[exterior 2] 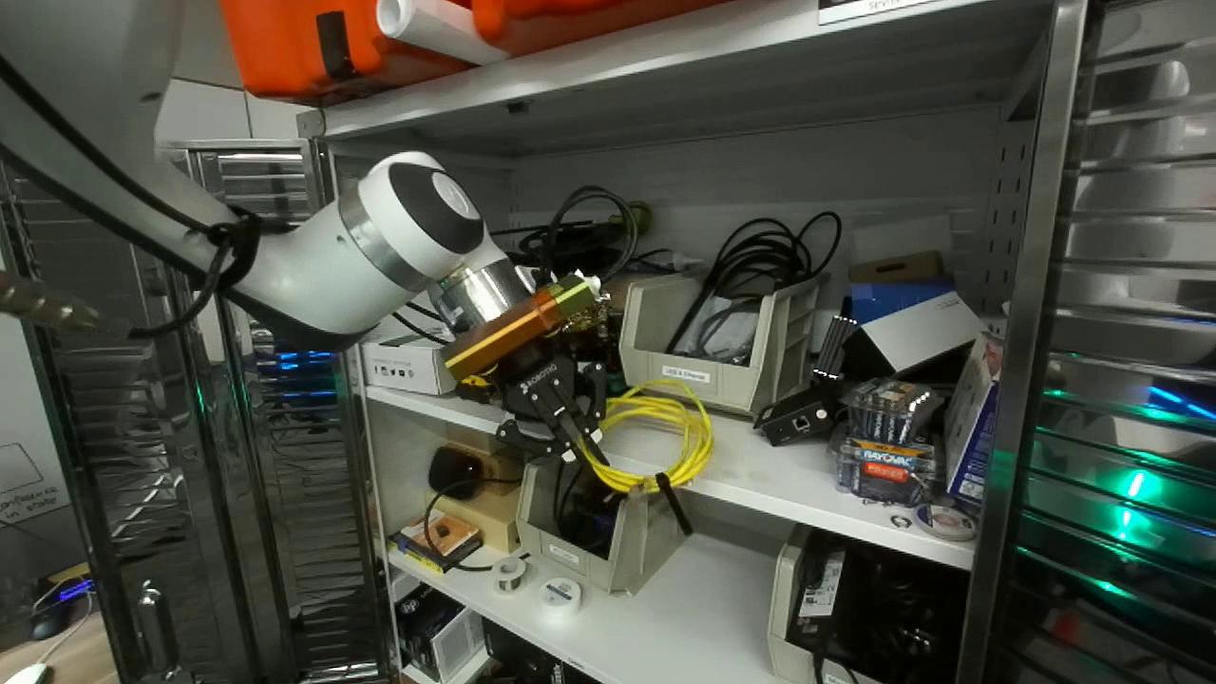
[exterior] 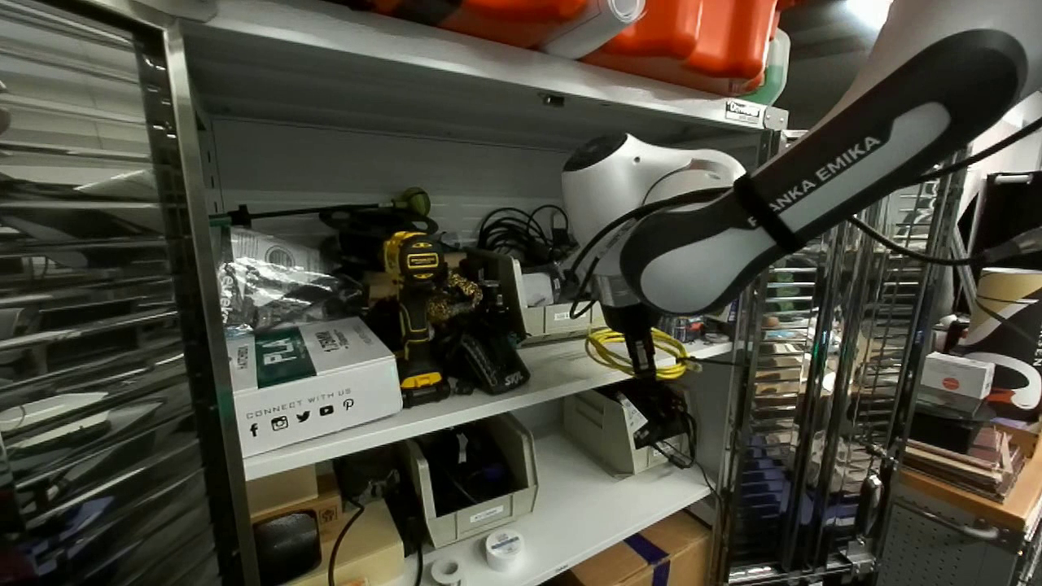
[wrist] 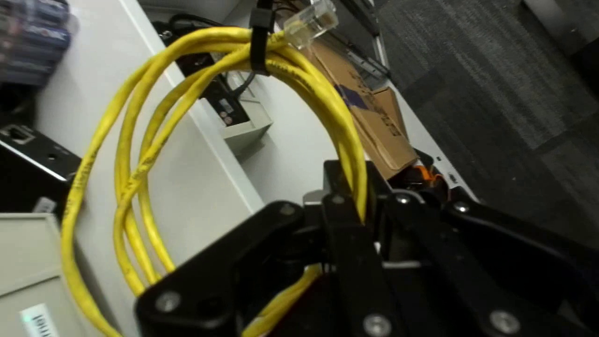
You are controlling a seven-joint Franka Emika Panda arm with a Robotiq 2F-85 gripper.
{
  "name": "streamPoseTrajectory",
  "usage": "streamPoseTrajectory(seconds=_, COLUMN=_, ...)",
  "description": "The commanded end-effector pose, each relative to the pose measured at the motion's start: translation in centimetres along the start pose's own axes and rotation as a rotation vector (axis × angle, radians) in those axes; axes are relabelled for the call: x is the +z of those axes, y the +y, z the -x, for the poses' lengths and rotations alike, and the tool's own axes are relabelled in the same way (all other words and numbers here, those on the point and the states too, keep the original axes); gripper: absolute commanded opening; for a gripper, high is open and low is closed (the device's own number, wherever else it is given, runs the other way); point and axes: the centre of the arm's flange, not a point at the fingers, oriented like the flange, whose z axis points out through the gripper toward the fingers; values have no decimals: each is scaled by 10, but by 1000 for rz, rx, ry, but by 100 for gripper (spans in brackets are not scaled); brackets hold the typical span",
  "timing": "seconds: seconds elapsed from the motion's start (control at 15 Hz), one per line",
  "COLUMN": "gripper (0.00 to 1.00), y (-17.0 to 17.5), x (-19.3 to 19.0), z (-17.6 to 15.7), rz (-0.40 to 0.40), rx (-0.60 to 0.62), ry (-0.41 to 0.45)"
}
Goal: Put the yellow cable in the gray box
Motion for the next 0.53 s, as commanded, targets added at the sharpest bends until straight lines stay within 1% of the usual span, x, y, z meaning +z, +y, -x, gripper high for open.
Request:
streamPoseTrajectory(seconds=0.0, gripper=12, y=14, x=-18, z=4, rz=146, rx=131, ry=29)
streamPoseTrajectory(seconds=0.2, gripper=11, y=34, x=-26, z=-8, rz=254, rx=229, ry=55)
streamPoseTrajectory(seconds=0.33, gripper=10, y=50, x=-34, z=-19, rz=318, rx=272, ry=71)
streamPoseTrajectory(seconds=0.47, gripper=10, y=67, x=-47, z=-30, rz=370, rx=328, ry=105)
